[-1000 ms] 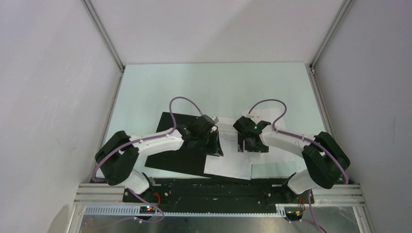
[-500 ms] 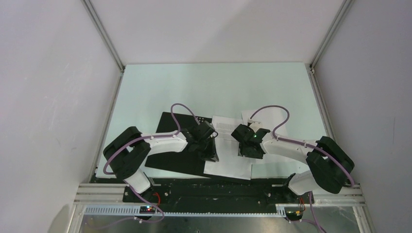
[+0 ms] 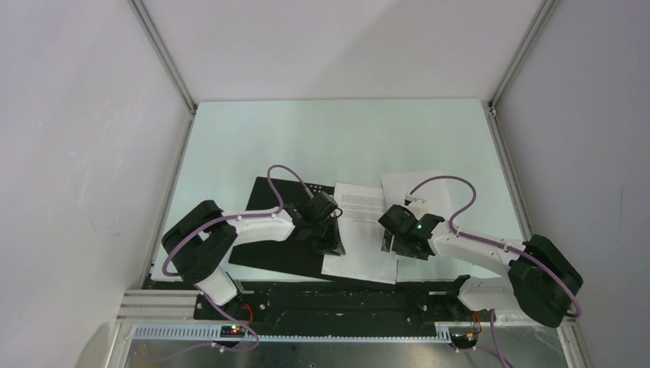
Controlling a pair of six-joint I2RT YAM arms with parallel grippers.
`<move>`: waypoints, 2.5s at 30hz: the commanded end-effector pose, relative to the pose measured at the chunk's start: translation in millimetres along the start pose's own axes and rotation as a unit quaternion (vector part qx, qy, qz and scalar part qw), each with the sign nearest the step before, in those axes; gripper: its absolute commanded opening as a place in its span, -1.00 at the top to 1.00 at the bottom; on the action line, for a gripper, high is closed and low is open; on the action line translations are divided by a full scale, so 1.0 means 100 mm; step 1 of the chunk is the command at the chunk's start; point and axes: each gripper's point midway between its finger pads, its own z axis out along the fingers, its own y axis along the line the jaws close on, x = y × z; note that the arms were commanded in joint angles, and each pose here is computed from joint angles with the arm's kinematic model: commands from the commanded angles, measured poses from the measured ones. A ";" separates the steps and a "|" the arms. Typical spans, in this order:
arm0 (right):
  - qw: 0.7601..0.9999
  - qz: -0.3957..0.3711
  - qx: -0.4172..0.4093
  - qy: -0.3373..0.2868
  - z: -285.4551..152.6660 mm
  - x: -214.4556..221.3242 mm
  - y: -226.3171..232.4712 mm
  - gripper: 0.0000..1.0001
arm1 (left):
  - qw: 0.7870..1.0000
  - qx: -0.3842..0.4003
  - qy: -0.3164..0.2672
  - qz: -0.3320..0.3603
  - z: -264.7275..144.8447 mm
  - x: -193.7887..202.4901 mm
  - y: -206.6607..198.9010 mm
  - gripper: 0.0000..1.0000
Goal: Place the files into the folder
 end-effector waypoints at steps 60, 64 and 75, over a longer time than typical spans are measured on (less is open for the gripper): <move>0.869 0.059 -0.490 -0.036 -2.56 -1.32 1.36 1.00 | 0.990 0.037 -0.135 0.030 -0.97 -0.77 -0.31 0.34; 0.819 0.095 -0.564 -0.039 -2.91 -1.36 1.37 1.00 | 0.983 0.031 -0.179 0.020 -1.36 -1.03 -0.18 0.32; 0.864 0.232 -0.432 0.110 -1.22 -0.31 0.66 1.00 | 0.986 0.004 -0.168 0.007 -1.30 -1.03 0.09 0.32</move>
